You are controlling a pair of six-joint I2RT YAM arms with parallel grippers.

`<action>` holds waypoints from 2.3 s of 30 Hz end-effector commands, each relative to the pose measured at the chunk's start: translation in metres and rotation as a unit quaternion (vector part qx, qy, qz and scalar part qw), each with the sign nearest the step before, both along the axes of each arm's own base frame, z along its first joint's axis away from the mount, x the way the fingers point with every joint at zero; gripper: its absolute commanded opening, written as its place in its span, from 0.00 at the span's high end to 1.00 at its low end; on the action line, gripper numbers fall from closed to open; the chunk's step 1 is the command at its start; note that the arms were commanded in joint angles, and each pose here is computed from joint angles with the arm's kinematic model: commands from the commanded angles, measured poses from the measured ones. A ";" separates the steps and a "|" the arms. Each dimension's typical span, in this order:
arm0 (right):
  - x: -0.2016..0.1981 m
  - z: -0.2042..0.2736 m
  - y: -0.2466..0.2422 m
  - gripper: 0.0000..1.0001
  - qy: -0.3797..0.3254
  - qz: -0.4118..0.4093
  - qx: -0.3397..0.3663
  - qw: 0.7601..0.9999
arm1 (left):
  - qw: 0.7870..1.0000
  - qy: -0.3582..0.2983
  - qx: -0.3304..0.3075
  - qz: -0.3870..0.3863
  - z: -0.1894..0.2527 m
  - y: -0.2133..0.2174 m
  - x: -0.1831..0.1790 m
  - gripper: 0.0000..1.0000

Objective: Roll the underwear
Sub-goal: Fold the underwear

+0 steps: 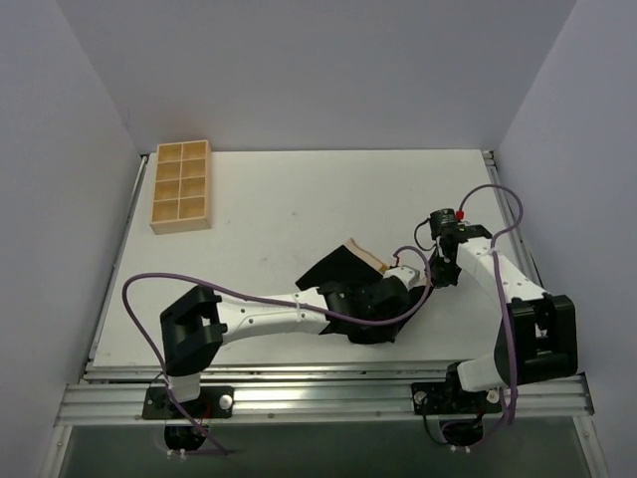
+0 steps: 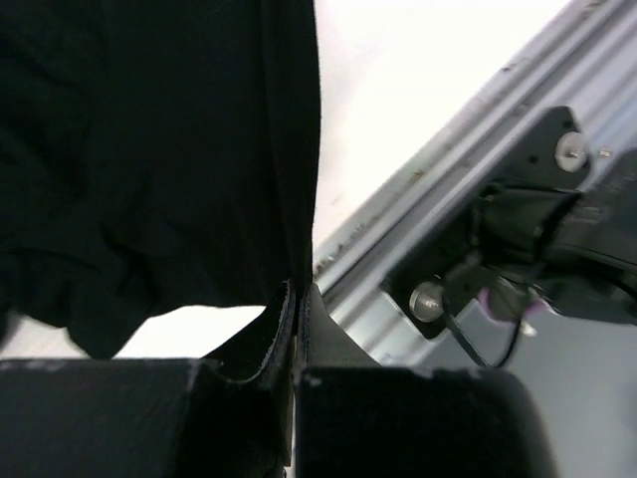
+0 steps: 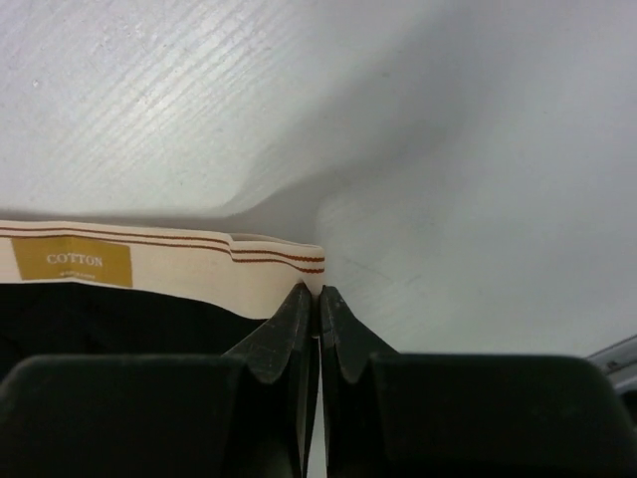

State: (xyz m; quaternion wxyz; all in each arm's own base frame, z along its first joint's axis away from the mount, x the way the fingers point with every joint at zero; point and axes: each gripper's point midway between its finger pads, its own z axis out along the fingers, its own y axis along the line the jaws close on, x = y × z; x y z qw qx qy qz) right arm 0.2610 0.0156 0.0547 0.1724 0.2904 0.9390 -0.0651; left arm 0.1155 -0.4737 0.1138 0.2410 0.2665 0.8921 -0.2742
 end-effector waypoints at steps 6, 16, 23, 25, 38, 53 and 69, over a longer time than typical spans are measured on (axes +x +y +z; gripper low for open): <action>0.029 0.064 0.019 1.00 -0.073 0.047 -0.042 0.995 | 0.995 0.102 -0.019 0.010 0.014 0.036 0.009 0.98; 0.083 0.064 0.073 1.00 -0.092 0.086 -0.009 0.992 | 0.992 0.111 -0.017 0.051 0.007 0.071 0.059 0.98; 0.119 0.067 0.111 1.00 -0.094 0.114 0.031 0.989 | 0.990 0.110 -0.027 0.080 0.014 0.092 0.091 0.98; 0.129 0.074 0.119 1.00 -0.107 0.112 0.043 0.987 | 0.989 0.109 -0.032 0.094 0.016 0.100 0.101 0.98; 0.154 0.064 0.196 1.00 -0.109 0.202 0.124 0.965 | 0.982 0.144 -0.035 0.119 0.000 0.122 0.103 0.98; 0.146 0.017 0.254 1.00 -0.089 0.221 0.192 0.952 | 0.969 0.157 -0.028 0.186 -0.012 0.157 0.103 0.78; 0.146 -0.013 0.246 1.00 -0.071 0.279 0.152 0.946 | 0.957 0.090 -0.010 0.276 0.010 0.235 0.209 0.54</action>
